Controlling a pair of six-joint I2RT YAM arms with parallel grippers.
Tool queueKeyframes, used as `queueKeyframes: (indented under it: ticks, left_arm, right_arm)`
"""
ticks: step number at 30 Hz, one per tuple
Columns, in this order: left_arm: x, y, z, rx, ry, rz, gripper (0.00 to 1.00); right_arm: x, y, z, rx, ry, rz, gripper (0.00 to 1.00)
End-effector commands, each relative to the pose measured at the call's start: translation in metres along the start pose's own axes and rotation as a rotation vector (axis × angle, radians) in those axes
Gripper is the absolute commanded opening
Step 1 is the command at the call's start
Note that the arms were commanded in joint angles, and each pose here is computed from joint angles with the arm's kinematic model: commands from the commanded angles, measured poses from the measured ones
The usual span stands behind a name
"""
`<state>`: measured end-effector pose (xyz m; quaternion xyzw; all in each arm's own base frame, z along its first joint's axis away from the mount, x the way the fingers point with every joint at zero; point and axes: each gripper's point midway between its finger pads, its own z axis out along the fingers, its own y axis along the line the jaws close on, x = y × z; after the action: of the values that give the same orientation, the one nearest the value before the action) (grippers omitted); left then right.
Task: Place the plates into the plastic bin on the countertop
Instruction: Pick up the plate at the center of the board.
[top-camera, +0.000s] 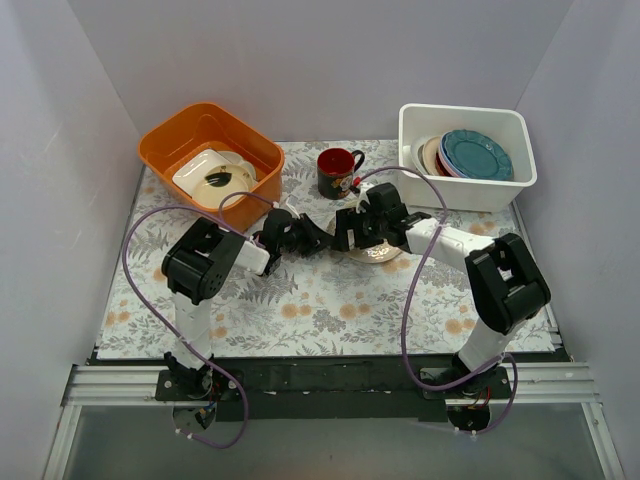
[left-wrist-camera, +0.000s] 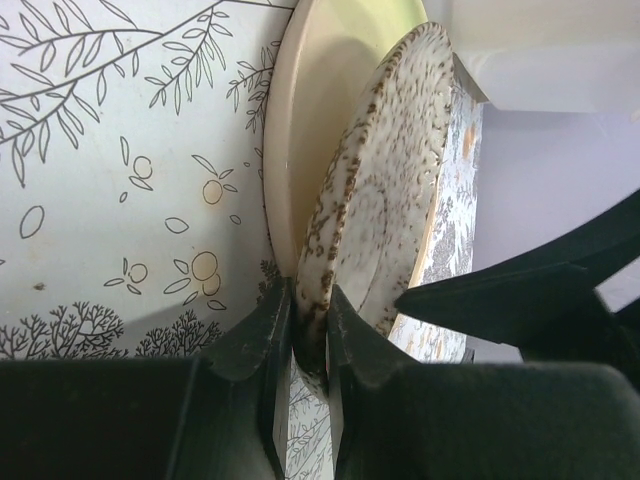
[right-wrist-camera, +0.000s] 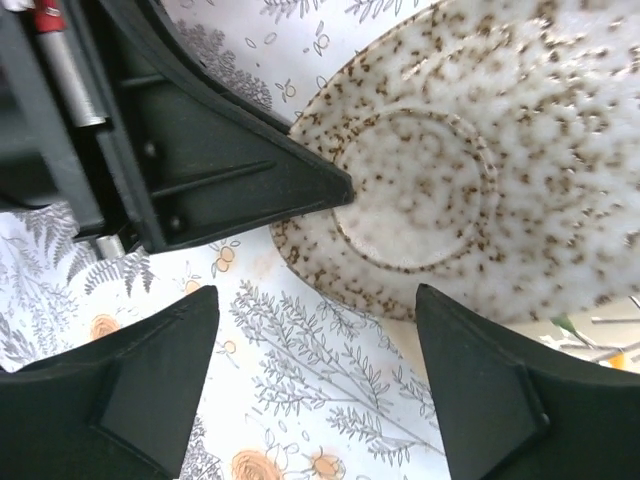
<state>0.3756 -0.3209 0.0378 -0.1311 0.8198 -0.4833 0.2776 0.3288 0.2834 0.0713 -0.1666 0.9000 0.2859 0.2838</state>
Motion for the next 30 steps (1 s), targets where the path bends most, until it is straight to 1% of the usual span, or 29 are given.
queueKeyframes:
  ticks: [1,2,8,20,25,30]
  left_arm:
    - [0.006,0.003,-0.010,-0.032,0.030,0.024,0.00]
    - [0.005,0.002,-0.011,-0.029,0.026,0.028,0.00]
    - [-0.003,-0.017,-0.019,0.008,0.008,0.086,0.00]
    - [-0.018,-0.064,-0.054,0.080,-0.050,0.172,0.00]
    - [-0.016,-0.077,-0.067,0.120,-0.054,0.180,0.00]
    - [-0.013,-0.093,-0.075,0.194,-0.043,0.204,0.00]
  right_arm:
    - [-0.030,0.010,-0.028,0.014,-0.115,-0.022,0.90]
    - [-0.031,0.010,-0.031,0.021,-0.122,-0.021,0.93]
    - [-0.047,0.012,-0.056,0.027,-0.196,-0.011,0.98]
    - [-0.056,-0.010,-0.088,0.032,-0.260,0.072,0.98]
    - [-0.060,-0.014,-0.103,-0.005,-0.284,0.099,0.98]
    - [-0.062,-0.023,-0.120,-0.038,-0.330,0.139,0.98]
